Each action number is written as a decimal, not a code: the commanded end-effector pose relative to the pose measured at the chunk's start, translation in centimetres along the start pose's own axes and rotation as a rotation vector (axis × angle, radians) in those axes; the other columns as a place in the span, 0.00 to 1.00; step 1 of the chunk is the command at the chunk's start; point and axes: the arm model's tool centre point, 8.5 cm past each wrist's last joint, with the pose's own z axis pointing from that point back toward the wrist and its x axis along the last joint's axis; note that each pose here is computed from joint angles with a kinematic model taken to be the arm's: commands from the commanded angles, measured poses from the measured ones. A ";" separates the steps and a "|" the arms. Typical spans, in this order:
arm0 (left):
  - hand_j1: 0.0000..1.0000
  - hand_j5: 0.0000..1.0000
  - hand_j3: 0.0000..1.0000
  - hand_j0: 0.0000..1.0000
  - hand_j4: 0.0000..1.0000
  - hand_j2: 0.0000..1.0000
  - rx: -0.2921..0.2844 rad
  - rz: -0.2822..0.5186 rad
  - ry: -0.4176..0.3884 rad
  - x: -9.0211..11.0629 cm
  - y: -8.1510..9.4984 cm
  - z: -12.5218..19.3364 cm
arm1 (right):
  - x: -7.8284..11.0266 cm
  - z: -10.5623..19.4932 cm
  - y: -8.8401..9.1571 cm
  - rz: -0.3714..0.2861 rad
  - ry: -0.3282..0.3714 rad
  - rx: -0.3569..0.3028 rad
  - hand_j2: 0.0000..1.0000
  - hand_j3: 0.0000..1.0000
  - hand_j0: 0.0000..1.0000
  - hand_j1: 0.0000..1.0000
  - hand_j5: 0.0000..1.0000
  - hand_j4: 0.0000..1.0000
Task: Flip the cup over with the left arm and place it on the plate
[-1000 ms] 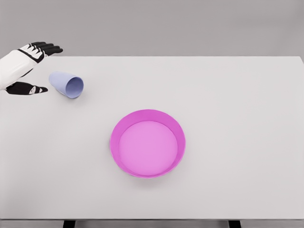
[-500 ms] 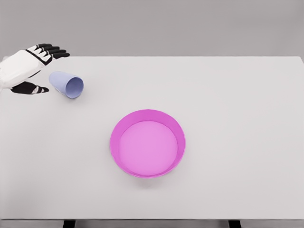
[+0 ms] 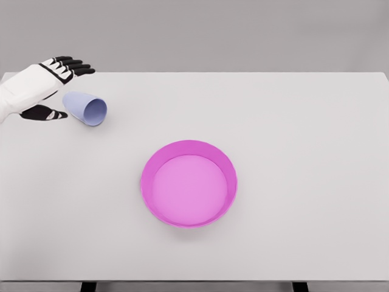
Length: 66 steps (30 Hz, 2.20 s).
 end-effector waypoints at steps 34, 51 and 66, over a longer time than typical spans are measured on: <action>1.00 1.00 1.00 1.00 1.00 1.00 -0.313 0.110 0.102 -5.4 -2.9 -3.0 | 0.0 0.0 0.0 0.000 0.000 0.000 1.00 1.00 1.00 1.00 1.00 1.00; 1.00 1.00 1.00 1.00 1.00 1.00 -0.374 0.114 0.161 -7.2 -4.2 -5.7 | 0.0 0.0 0.0 0.000 0.000 0.000 1.00 1.00 1.00 1.00 1.00 1.00; 1.00 1.00 1.00 1.00 1.00 1.00 -0.417 0.094 0.186 -7.5 -5.7 -7.1 | 0.0 0.0 0.0 0.000 0.000 0.000 1.00 1.00 1.00 1.00 1.00 1.00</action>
